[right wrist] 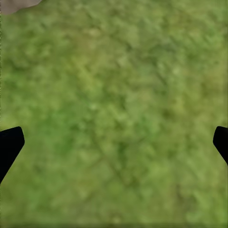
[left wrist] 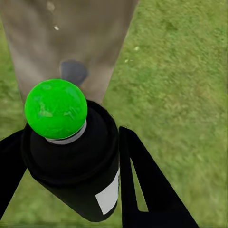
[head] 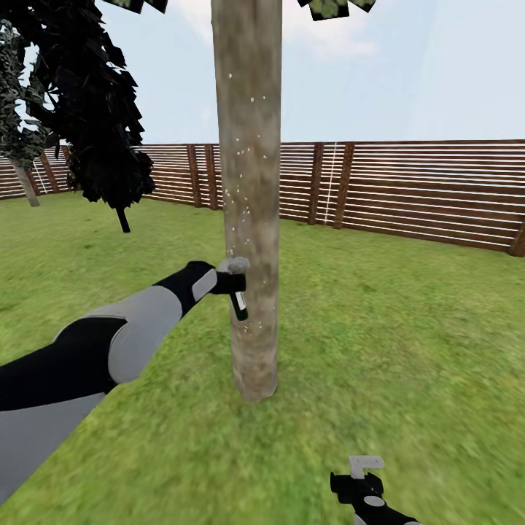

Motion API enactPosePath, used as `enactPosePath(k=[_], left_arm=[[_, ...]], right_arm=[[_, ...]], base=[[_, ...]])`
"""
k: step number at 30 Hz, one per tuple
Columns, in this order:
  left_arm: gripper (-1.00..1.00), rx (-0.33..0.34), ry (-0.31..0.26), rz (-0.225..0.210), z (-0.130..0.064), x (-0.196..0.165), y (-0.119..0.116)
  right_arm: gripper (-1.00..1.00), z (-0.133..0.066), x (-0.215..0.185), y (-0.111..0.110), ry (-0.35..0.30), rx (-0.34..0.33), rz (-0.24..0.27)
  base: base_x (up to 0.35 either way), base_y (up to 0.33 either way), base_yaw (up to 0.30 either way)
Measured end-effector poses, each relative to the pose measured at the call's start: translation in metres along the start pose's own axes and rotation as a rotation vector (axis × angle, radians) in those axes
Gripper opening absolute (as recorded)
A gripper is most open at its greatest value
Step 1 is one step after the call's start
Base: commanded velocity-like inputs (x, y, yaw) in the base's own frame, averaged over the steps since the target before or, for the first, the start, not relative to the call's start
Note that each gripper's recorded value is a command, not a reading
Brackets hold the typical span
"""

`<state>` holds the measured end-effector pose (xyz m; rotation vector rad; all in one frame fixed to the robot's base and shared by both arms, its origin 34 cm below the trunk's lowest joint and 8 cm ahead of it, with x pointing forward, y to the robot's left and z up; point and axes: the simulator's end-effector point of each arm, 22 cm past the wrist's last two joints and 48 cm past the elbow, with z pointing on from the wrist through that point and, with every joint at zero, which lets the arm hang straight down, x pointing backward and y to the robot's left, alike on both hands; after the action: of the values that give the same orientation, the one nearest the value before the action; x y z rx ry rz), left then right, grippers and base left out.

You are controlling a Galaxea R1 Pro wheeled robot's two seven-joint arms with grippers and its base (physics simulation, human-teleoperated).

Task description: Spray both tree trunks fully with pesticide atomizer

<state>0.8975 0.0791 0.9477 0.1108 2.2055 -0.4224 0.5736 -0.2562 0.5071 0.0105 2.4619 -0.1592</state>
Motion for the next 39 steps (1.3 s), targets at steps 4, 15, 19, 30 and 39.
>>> enactPosePath(k=[4, 15, 19, 30, 39], left_arm=[[-1.00, -0.007, 0.013, -0.020, 0.018, 0.046, 0.011], [-1.00, -0.057, -0.005, -0.087, 0.051, 0.244, 0.049], [-1.00, -0.067, 0.016, -0.104, 0.049, 0.287, 0.053], [-1.00, -0.078, 0.020, -0.105, 0.048, 0.293, 0.060], [-1.00, -0.081, 0.022, -0.105, 0.047, 0.294, 0.062]], right_arm=[[1.00, 0.000, 0.000, 0.000, 0.000, 0.000, 0.000], [1.00, 0.000, 0.000, 0.004, -0.002, -0.006, 0.002], [1.00, -0.001, -0.001, 0.006, -0.003, -0.010, 0.005], [1.00, -0.001, 0.000, 0.008, -0.001, -0.013, 0.006], [1.00, -0.001, 0.000, 0.008, -0.001, -0.012, 0.006]], base=[[0.000, 0.000, 0.000], [0.000, 0.000, 0.000], [0.123, 0.119, 0.000], [0.138, 0.288, -0.004], [0.002, 0.349, -0.261]])
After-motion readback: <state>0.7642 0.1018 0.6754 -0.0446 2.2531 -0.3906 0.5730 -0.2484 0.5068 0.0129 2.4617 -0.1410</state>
